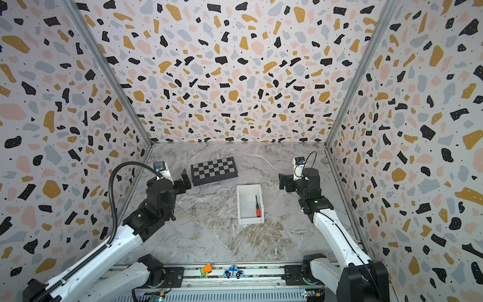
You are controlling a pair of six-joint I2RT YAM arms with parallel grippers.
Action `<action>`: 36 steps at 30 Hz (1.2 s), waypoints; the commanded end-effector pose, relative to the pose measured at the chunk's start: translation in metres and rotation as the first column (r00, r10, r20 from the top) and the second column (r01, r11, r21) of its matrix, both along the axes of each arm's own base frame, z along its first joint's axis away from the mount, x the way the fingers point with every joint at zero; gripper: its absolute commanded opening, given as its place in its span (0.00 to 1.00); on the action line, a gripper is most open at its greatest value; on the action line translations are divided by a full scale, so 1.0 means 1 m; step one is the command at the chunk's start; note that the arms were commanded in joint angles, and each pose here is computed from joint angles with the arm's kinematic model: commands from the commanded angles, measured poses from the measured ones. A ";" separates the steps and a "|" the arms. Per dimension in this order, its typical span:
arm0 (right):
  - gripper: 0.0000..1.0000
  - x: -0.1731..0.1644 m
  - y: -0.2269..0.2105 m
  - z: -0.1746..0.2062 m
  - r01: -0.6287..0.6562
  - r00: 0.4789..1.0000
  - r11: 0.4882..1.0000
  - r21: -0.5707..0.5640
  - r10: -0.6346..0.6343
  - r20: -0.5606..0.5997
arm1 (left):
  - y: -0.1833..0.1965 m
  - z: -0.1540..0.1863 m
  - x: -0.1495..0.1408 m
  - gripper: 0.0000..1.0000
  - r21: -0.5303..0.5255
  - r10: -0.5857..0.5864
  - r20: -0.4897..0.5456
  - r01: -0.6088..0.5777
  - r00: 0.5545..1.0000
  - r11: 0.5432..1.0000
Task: Put the screwdriver in the bin
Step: Reset both arms
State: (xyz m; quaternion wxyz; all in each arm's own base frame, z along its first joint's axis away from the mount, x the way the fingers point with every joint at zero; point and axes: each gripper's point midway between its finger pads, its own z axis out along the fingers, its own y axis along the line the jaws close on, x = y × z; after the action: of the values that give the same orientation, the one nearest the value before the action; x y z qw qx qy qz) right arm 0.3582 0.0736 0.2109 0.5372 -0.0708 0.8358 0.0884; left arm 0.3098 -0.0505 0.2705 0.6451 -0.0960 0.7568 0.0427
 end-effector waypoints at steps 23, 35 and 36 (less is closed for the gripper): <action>0.99 0.010 -0.038 -0.072 0.068 0.962 0.992 -0.106 -0.037 0.271 | 0.070 -0.105 -0.006 1.00 0.172 0.142 0.140 -0.165 0.980 0.971; 0.99 0.012 -0.041 -0.090 0.088 0.958 0.992 -0.087 -0.061 0.280 | 0.058 -0.133 0.033 1.00 0.166 0.006 0.048 -0.013 0.999 0.986; 0.99 0.013 -0.042 -0.091 0.088 0.960 0.993 -0.085 -0.062 0.272 | 0.059 -0.135 0.035 1.00 0.162 -0.003 0.042 -0.004 0.999 0.987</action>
State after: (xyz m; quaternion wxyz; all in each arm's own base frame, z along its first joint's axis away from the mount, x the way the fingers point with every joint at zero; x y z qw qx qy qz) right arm 0.3648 0.0320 0.1017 0.6195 -0.0828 0.7805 0.0108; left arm 0.3296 0.0170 0.1139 0.6357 -0.0525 0.7574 0.1395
